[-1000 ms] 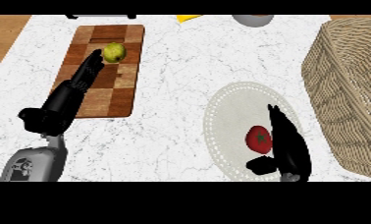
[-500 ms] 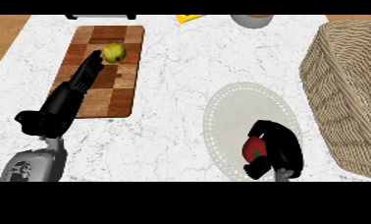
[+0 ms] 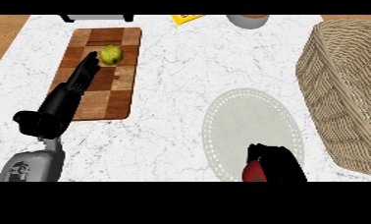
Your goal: Pick the tomato from the placemat and place it in the basket
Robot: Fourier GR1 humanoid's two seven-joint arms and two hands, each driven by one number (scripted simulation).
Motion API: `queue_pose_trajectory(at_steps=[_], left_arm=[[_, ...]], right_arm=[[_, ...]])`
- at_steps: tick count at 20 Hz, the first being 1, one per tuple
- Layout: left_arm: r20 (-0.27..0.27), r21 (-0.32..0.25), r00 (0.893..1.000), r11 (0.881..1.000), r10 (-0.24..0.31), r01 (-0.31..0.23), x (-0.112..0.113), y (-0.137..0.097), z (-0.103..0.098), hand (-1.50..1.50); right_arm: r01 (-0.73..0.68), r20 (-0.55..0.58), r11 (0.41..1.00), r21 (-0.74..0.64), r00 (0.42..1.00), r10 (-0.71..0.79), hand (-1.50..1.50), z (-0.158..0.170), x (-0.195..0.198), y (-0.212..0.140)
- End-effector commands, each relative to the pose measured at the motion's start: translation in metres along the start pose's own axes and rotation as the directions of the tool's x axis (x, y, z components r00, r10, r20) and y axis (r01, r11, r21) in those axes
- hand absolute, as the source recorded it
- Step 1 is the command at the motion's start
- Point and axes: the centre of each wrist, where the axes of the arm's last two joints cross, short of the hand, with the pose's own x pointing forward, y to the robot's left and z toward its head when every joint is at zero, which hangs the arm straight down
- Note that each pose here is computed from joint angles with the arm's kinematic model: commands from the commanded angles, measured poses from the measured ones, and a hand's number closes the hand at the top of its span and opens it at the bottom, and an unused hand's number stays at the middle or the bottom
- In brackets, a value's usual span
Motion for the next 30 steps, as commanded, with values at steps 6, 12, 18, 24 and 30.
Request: queue_pose_trajectory(at_steps=[6,12,18,24,30], left_arm=[[-0.017,0.016,1.000,1.000,-0.006,0.006,-0.007,0.010,0.014,0.00],[-0.001,0.020,1.000,1.000,-0.009,0.009,-0.002,-0.007,0.014,0.00],[0.001,0.028,1.000,1.000,0.003,-0.003,-0.006,0.004,0.013,0.00],[-0.003,0.032,1.000,0.999,0.004,-0.004,0.000,0.010,0.015,0.00],[-0.005,0.018,1.000,1.000,-0.021,0.021,0.000,0.004,0.015,0.00]], right_arm=[[-0.084,0.352,0.996,0.003,0.933,0.077,1.50,0.126,-0.057,0.013],[0.259,0.424,0.966,-0.008,0.876,-0.232,1.50,0.157,-0.051,-0.007],[0.568,0.577,0.817,-0.098,0.702,-0.418,1.50,0.184,-0.016,-0.051],[0.625,0.579,0.771,-0.124,0.676,-0.455,1.50,0.208,-0.017,-0.100],[0.548,0.497,0.792,-0.269,0.784,-0.373,1.50,0.213,-0.039,-0.114]])
